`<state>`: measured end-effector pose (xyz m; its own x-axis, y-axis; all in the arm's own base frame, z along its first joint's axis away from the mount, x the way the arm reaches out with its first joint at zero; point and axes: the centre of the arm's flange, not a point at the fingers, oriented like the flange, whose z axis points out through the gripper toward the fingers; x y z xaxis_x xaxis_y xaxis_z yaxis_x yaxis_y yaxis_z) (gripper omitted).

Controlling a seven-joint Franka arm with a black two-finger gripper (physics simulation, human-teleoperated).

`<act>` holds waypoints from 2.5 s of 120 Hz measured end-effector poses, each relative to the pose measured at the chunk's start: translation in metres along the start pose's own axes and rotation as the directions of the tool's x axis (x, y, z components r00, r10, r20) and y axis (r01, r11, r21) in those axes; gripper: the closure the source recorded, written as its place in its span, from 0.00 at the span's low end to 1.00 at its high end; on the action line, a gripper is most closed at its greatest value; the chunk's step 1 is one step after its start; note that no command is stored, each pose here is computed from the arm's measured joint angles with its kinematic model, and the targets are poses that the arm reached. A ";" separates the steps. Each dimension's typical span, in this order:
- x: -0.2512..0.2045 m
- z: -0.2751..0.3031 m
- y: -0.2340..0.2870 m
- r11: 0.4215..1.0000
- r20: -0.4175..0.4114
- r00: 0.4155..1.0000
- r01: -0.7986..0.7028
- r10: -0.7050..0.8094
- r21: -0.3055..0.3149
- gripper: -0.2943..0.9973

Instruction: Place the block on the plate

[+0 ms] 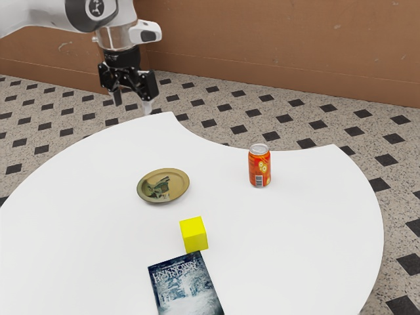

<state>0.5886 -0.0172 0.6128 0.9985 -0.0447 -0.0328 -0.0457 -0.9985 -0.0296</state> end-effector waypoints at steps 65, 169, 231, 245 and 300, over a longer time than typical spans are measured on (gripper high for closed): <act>0.062 0.067 0.091 0.946 0.015 0.946 -0.325 0.325 -0.019 0.23; 0.017 0.259 0.159 0.660 0.011 0.659 -0.752 0.752 -0.006 0.23; -0.001 0.300 0.116 0.674 0.011 0.675 -0.737 0.738 -0.042 0.23; 0.004 0.307 0.117 0.665 0.007 0.665 -0.746 0.747 -0.044 0.23; 0.019 0.322 0.131 0.629 -0.008 0.630 -0.775 0.776 -0.055 0.23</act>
<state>0.5917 -0.1390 0.2870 0.5943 -0.8034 -0.0357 -0.8011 -0.5953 0.0620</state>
